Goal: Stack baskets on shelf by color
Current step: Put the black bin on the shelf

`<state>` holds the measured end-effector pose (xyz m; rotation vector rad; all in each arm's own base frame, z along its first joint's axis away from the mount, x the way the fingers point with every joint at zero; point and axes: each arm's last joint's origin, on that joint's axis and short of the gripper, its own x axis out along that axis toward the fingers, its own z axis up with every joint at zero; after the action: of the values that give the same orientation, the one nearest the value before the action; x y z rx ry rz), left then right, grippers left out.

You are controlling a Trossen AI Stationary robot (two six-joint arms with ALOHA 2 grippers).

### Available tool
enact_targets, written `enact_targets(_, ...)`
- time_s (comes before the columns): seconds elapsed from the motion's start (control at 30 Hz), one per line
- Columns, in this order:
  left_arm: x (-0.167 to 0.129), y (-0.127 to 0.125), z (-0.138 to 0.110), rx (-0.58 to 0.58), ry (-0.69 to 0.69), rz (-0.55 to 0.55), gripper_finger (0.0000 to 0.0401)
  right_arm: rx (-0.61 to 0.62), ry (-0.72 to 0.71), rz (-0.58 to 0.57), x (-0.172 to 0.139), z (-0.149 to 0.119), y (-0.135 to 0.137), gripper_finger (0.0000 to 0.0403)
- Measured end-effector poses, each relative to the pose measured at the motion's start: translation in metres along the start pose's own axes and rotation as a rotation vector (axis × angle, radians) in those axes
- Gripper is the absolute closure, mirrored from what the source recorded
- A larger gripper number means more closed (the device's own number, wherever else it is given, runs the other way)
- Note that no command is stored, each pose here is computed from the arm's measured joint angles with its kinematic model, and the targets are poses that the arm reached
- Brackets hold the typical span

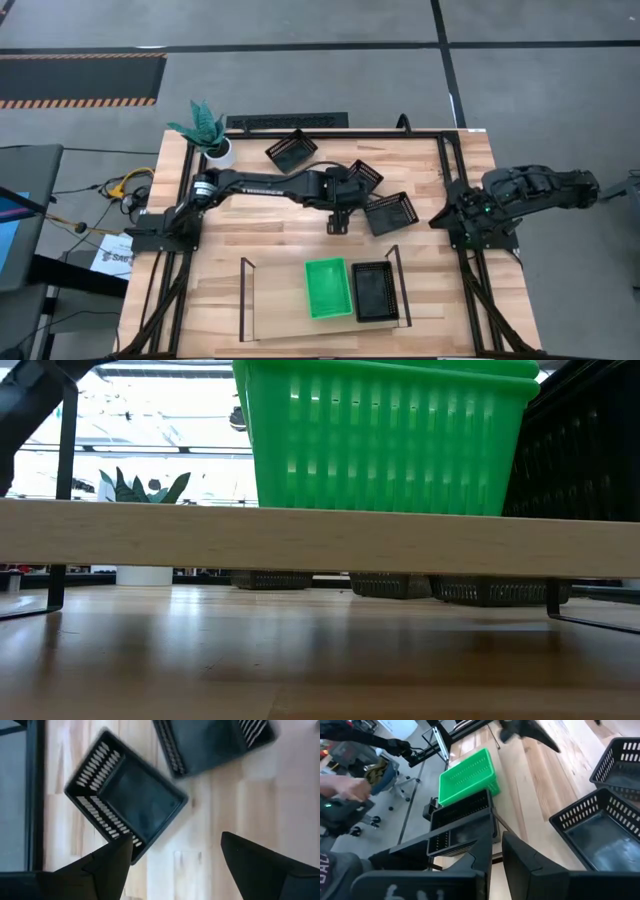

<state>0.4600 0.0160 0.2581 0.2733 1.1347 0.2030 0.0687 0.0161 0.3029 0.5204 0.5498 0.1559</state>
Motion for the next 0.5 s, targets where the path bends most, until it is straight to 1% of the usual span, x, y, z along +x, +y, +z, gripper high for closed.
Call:
enact_targets(0.1,0.021,0.007,-0.008,0.010,-0.004,0.005,0.0113,-0.014,0.004,0.004,0.000,0.000,0.000,0.0336)
enact_targets(0.2,0.035,0.015,-0.014,0.038,-0.006,-0.014,0.0115,-0.028,0.004,0.004,0.000,0.000,0.000,0.0336)
enact_targets(0.27,0.042,0.019,-0.016,0.059,-0.031,-0.021,0.0115,-0.028,0.005,0.004,0.000,0.000,0.000,0.0336)
enact_targets(0.33,0.046,0.021,-0.018,0.077,-0.038,-0.050,0.0115,-0.028,0.005,0.005,0.000,0.000,0.000,0.0336)
enact_targets(0.4,0.049,0.022,-0.018,0.097,-0.064,-0.083,0.0115,-0.029,0.006,0.007,0.000,0.000,0.000,0.0336)
enact_targets(0.5,0.055,0.021,-0.021,0.120,-0.084,-0.099,0.0115,-0.039,0.006,0.007,0.000,0.000,0.000,0.0336)
